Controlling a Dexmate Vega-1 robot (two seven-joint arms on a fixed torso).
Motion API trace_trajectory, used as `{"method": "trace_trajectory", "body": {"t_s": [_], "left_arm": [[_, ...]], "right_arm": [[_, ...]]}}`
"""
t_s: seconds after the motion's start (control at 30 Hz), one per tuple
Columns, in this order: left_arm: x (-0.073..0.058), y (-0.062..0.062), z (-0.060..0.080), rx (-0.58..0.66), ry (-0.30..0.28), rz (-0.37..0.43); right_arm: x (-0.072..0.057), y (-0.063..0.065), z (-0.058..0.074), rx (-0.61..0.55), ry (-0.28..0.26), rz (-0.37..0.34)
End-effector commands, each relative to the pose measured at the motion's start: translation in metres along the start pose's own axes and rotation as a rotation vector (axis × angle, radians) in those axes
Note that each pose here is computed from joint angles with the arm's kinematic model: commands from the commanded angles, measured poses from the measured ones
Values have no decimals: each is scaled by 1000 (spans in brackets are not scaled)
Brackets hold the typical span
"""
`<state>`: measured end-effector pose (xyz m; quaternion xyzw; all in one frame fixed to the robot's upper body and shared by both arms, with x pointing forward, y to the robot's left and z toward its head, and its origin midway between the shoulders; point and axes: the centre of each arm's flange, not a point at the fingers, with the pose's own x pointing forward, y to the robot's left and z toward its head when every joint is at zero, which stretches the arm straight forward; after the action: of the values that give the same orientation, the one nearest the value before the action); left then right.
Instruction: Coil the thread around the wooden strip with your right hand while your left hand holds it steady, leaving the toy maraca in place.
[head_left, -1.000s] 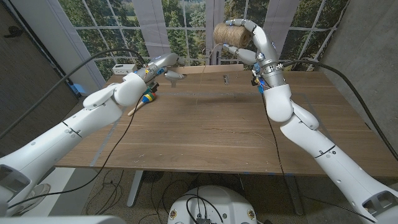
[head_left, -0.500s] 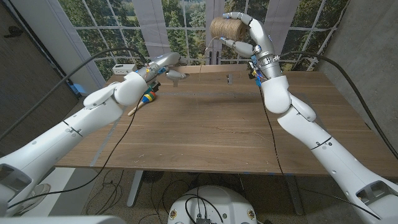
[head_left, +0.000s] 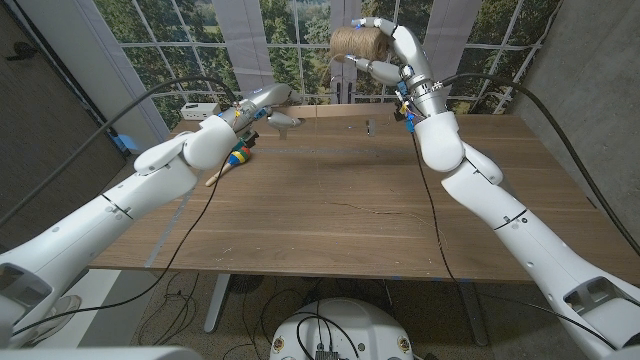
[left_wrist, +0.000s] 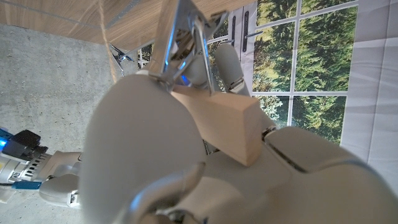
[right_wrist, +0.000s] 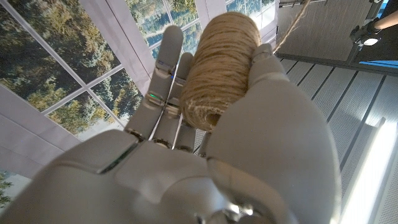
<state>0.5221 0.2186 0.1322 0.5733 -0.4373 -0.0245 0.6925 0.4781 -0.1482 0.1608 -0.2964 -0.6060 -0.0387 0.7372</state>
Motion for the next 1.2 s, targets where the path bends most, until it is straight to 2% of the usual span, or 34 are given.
{"method": "trace_trajectory", "body": {"t_s": [0.03,0.2,0.47,0.67,1.03,1.2], "left_arm": [[-2,2,-3,-22,-14,5],[-6,3,-6,-54,-18,10],[-16,9,-13,-78,-12,29],[-17,10,-16,-110,-19,-12],[-29,16,-15,-134,-36,-13],[-35,22,-8,-118,-45,-8]], "right_arm": [[11,-1,-9,-9,44,-33],[16,-6,-23,-26,88,-73],[17,-17,-54,-14,185,-154],[13,-25,-75,12,248,-202],[11,-38,-94,89,319,-255],[8,-42,-101,91,361,-252]]}}
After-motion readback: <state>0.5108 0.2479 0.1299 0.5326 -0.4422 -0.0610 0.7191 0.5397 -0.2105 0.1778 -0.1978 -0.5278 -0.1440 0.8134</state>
